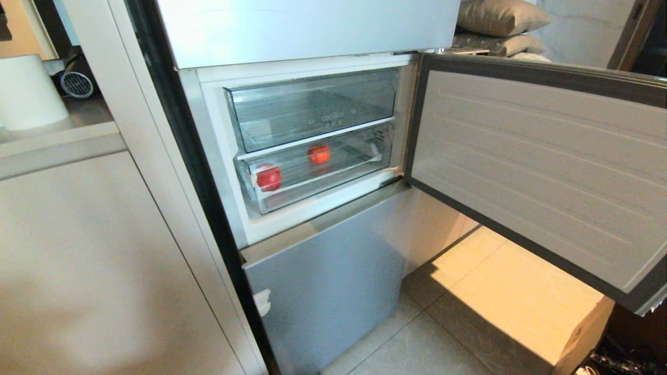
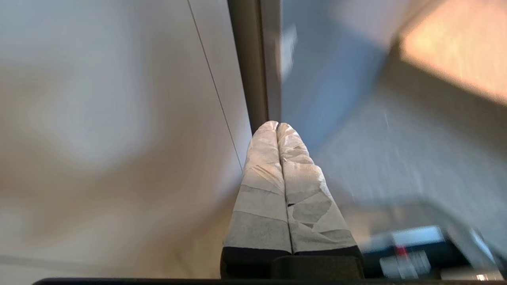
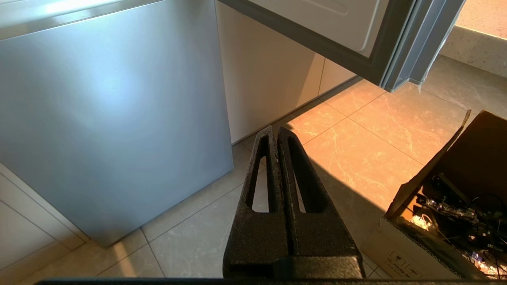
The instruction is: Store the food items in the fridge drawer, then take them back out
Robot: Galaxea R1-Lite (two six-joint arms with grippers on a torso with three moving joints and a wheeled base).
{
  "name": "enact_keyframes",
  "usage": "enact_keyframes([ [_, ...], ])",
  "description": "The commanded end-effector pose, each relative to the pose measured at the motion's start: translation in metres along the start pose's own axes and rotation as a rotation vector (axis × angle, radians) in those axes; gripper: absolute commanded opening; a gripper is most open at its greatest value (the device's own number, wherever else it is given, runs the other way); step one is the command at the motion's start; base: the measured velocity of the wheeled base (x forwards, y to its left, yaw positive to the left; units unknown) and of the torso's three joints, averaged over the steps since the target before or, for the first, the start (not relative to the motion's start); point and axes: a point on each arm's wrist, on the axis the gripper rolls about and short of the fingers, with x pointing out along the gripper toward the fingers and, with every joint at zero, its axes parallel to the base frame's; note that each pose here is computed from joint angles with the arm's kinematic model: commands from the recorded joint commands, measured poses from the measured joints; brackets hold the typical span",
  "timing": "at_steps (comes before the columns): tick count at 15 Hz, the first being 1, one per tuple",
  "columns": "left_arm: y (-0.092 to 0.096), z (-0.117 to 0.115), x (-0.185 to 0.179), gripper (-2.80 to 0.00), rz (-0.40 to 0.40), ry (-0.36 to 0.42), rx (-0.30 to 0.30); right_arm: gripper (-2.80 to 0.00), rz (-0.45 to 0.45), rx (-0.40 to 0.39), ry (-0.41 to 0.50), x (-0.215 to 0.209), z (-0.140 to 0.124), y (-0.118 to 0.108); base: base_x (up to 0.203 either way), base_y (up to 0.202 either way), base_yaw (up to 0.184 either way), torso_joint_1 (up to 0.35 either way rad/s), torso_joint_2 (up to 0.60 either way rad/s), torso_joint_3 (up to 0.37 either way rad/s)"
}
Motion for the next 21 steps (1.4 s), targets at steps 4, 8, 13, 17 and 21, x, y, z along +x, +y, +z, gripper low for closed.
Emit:
enact_keyframes([
  [4,-0.0017,-0.0082,-0.0147,-2.8,0.058,-0.279,-0.041,-2.8,0.0,0.002,0.001,0.0,-0.0001,0.0,0.0,0.0,0.0,0.0,0.0,0.0],
  [8,-0.0014,-0.0079,-0.0148,-2.8,0.06,-0.283,-0.118,-2.8,-0.002,0.002,0.001,0.0,-0.0001,-0.0001,0.0,0.0,0.0,0.0,0.0,0.0],
  [13,-0.0014,-0.0079,-0.0148,-2.8,0.06,-0.283,-0.118,-2.8,-0.002,0.002,0.001,0.0,-0.0001,-0.0001,0.003,-0.005,0.114,0.0,0.0,0.002],
  [17,-0.0014,-0.0079,-0.0148,-2.8,0.059,-0.283,-0.12,-2.8,-0.002,0.004,0.001,0.0001,0.0002,0.0,0.002,-0.008,0.174,0.003,0.0,0.002],
  [21,-0.0014,-0.0079,-0.0148,-2.8,0.059,-0.283,-0.12,-2.8,-0.002,0.004,0.0,-0.0001,0.0002,0.0,0.0,-0.009,0.175,0.003,0.0,0.004],
])
